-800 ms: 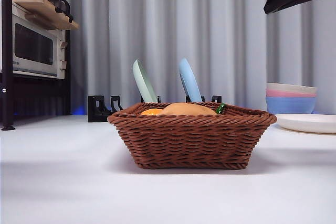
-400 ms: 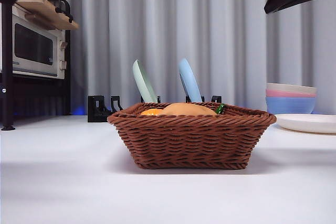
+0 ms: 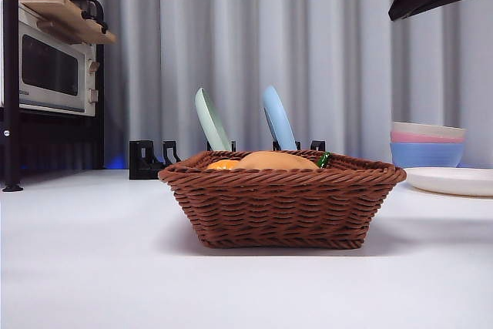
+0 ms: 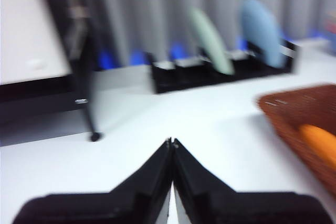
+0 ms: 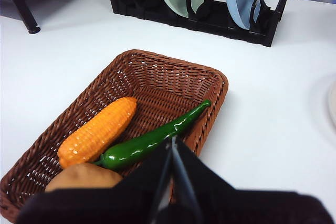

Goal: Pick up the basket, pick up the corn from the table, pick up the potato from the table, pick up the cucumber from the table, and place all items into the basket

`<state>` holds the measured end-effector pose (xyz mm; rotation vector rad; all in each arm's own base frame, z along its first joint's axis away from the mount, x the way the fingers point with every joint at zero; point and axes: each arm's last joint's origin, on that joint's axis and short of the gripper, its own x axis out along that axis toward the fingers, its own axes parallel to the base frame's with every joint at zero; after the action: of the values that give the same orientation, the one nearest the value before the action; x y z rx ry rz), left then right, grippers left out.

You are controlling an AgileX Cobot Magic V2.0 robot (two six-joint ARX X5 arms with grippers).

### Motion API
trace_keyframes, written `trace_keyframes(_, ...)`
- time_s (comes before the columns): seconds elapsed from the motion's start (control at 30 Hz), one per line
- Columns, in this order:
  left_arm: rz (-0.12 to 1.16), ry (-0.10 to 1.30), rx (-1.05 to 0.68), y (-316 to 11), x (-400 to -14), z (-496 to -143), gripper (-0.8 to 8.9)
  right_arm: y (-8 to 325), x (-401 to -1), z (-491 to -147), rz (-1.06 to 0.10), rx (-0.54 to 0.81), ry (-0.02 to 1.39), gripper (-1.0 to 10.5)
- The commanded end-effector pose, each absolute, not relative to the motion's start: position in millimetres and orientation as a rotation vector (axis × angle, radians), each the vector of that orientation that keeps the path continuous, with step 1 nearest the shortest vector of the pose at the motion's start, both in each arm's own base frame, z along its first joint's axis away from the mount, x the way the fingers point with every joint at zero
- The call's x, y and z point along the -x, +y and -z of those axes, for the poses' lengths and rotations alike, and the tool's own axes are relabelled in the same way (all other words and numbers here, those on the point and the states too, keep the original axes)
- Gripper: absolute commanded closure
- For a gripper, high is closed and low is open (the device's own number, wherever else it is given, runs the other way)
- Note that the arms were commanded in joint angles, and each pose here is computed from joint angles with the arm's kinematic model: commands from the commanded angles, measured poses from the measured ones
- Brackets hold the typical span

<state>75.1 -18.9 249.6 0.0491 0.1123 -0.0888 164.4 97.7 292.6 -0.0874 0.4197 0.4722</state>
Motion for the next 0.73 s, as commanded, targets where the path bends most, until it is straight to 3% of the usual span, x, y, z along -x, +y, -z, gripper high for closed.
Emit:
trace_keyframes(0.03,0.033,0.093,-0.028,-14,-81,-225,8.17,98,-164,-290,-0.467,0.079,0.423,9.4)
trace_keyframes(0.4,0.044,0.167,0.018,-6,-97,-149,8.17,98,-164,-290,-0.467,0.079,0.424,9.5)
trace_keyframes(0.73,0.029,0.192,0.023,-4,-96,-146,8.17,98,-164,-290,-0.467,0.079,0.423,9.4)
